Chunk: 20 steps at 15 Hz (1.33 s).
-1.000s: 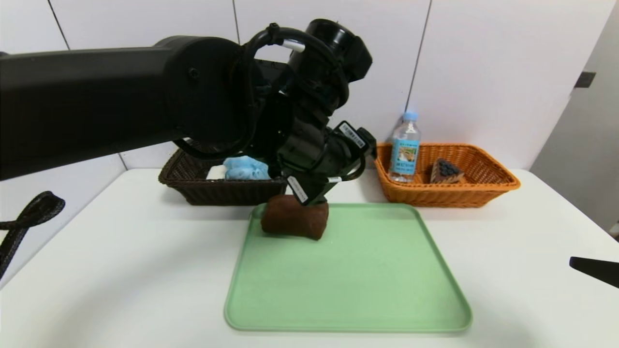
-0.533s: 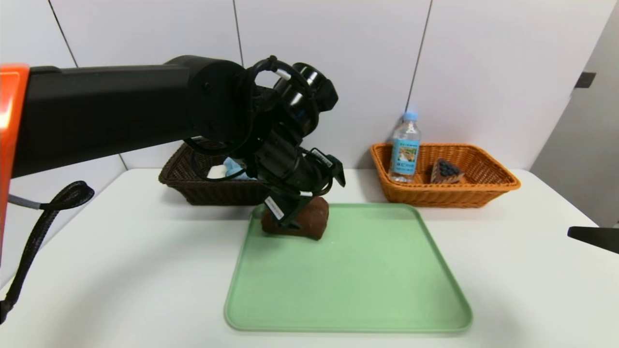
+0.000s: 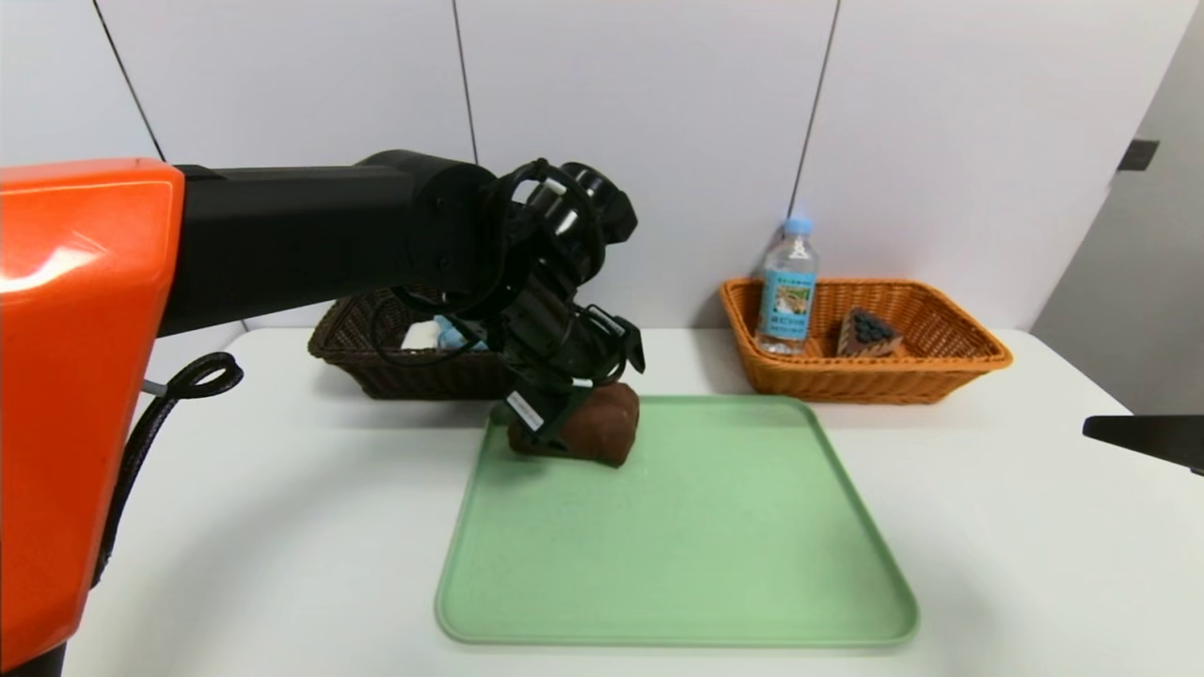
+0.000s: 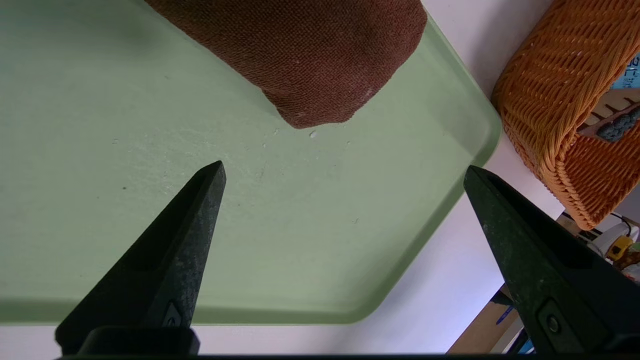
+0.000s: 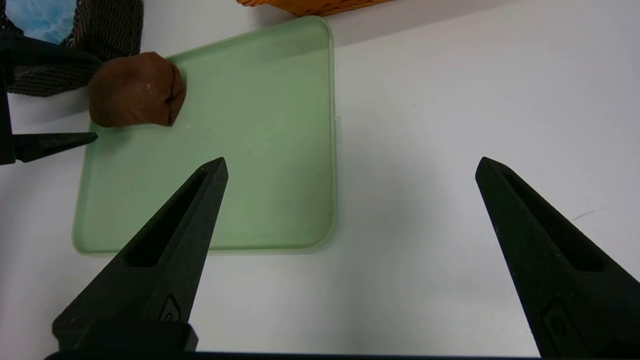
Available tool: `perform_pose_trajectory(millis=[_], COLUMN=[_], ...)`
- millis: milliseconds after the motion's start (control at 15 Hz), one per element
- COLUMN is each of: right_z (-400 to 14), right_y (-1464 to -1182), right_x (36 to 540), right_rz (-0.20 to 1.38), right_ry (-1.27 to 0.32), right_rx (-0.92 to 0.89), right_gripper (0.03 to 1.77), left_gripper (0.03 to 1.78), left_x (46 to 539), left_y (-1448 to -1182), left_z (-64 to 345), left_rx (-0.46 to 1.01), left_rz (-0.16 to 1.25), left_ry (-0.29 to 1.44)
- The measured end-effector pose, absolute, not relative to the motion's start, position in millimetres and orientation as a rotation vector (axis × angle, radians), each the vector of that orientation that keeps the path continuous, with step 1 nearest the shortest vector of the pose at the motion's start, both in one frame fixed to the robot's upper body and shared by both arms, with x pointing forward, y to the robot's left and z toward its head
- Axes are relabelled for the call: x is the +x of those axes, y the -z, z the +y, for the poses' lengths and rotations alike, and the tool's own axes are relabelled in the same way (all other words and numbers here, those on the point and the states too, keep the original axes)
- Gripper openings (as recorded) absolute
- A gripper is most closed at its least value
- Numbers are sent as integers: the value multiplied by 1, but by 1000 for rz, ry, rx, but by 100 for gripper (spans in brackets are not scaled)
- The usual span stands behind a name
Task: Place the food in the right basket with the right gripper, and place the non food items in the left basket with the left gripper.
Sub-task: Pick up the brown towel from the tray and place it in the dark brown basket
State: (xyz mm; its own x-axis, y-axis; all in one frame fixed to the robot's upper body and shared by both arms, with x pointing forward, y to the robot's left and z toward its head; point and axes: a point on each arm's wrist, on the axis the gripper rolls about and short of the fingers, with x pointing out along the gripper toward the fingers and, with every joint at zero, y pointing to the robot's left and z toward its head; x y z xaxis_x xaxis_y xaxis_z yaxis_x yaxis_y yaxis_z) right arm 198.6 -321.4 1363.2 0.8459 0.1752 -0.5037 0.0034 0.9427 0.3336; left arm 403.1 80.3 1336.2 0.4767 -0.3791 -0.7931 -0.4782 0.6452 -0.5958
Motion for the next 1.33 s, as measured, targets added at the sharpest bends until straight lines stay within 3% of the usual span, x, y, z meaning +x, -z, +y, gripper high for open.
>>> perform_pose_trajectory(millis=[1333], right_z=[-320], right_y=[-1366], right_x=[203], right_rz=[561], right_ry=[-98], right_rx=[334], right_gripper=[171], left_gripper=[169], left_x=[431], left_y=[-1298], left_z=[77], left_rx=[-852], left_rz=[1077], left_ry=[-161])
